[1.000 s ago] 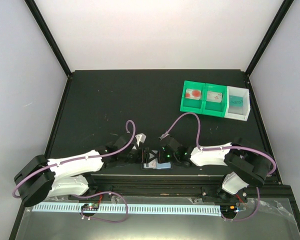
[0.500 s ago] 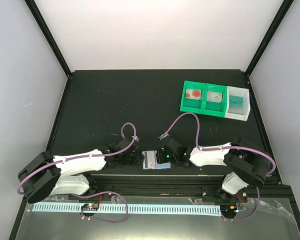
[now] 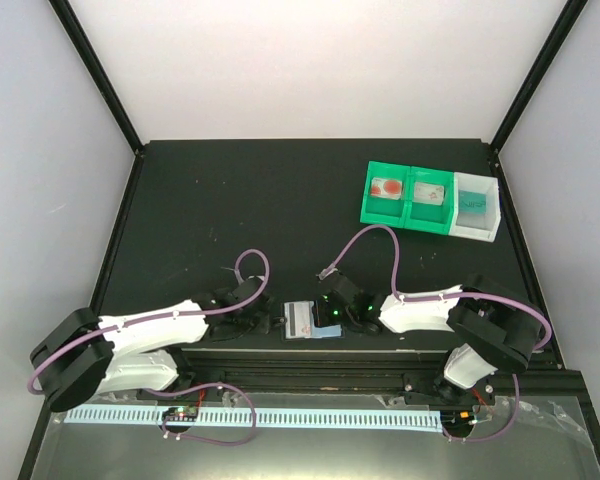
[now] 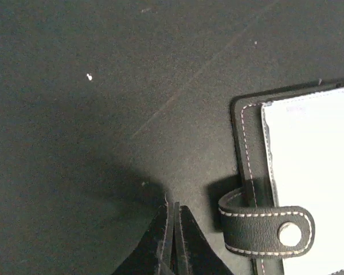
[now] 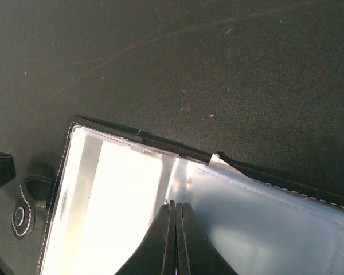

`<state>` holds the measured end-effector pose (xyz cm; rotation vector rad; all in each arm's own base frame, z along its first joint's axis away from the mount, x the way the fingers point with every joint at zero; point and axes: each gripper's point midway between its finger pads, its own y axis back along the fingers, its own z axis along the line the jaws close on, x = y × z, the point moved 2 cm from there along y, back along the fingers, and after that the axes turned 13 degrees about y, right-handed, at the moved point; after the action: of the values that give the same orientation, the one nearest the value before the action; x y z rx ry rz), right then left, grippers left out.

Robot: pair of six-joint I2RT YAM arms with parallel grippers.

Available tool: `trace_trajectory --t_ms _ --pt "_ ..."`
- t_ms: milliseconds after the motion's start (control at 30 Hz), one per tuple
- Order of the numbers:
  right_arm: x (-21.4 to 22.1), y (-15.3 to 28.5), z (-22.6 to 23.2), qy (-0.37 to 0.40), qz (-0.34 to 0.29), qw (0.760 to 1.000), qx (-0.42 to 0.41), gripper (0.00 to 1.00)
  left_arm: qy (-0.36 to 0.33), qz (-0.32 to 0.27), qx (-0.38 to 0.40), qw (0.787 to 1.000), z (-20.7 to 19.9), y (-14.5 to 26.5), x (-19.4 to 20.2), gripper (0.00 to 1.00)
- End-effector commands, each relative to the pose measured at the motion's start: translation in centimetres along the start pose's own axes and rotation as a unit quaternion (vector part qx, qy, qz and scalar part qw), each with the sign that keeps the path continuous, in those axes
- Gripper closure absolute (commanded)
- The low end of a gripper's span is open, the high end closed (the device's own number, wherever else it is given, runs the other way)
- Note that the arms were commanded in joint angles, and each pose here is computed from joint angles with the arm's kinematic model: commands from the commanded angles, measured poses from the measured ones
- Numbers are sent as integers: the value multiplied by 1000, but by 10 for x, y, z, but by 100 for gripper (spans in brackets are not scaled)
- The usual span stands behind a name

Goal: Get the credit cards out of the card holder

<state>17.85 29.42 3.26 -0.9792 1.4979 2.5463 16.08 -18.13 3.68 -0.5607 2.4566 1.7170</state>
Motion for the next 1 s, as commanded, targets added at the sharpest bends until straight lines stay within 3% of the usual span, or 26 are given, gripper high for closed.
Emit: trace_trajectory --t_ms 0,167,367,500,967 --pt "26 -5 -21 6 42 998 46 99 -6 -11 12 1000 -4 15 -5 96" --pt "25 -5 -21 6 41 998 45 99 29 34 178 983 -44 25 13 85" --pt "26 -6 -21 6 42 998 45 99 42 74 240 967 -56 33 30 71" --pt "26 -7 -21 5 41 998 45 99 60 98 314 943 -72 40 37 60" --pt "26 -5 -21 5 40 998 45 99 63 97 258 959 -60 11 39 51"
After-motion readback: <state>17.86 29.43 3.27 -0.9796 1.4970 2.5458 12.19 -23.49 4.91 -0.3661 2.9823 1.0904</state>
